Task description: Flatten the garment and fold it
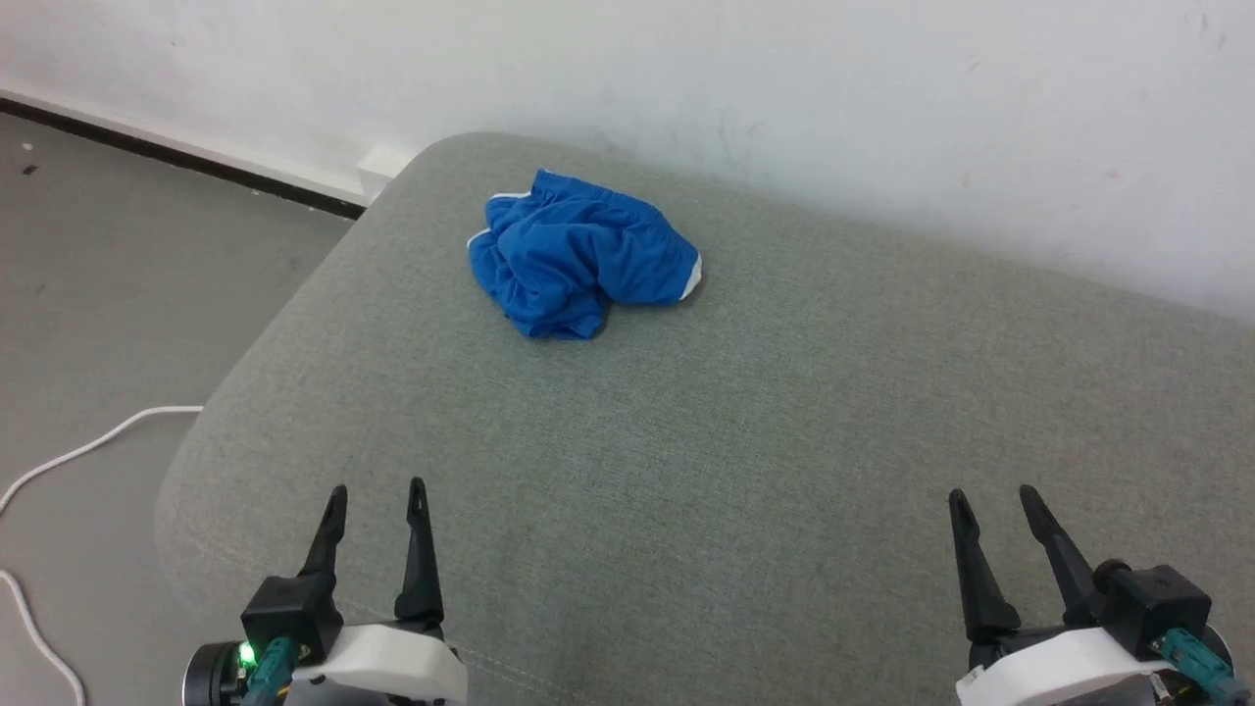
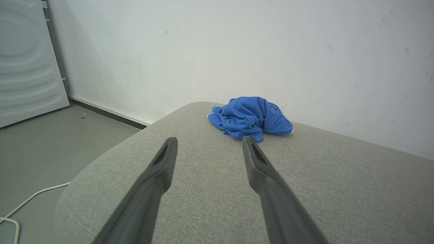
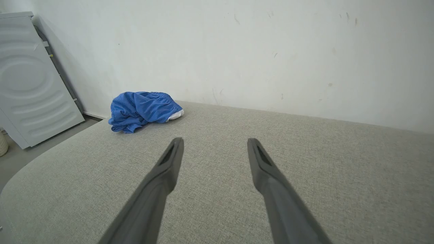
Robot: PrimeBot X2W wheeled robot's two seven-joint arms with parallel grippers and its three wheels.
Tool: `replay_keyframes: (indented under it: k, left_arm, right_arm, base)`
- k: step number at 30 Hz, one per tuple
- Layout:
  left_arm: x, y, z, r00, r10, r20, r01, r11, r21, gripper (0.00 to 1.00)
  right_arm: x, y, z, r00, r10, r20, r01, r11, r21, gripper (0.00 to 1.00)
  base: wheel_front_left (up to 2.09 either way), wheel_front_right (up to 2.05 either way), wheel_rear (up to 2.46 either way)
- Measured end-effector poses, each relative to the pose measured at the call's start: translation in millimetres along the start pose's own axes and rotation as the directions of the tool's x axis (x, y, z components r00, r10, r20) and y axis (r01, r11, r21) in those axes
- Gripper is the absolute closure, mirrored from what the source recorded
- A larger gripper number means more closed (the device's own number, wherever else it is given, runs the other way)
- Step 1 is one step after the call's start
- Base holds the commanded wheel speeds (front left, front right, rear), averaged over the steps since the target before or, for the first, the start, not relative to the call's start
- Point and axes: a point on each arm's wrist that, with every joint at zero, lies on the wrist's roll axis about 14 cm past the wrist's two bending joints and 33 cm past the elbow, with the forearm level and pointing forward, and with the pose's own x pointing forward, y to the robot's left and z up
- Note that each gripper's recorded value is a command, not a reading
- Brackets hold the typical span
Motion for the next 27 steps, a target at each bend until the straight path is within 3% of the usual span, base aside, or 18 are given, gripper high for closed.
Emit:
replay_keyframes:
  k: [21,27]
  left_arm:
    - [-2,0,-7,1.000,0.000,-0.015,0.000,1.000,-0.009,0.00]
    - [51,-12,22,0.994,-0.094,0.058,0.095,0.995,-0.008,0.00]
  right_arm:
    - [1,2,-4,1.000,0.008,-0.002,-0.008,1.000,0.000,0.00]
    - [5,-4,-7,1.000,-0.002,-0.005,0.002,1.000,-0.010,0.00]
  base:
    - [0.00,0.00,0.00]
    - [0.00,0.00,0.00]
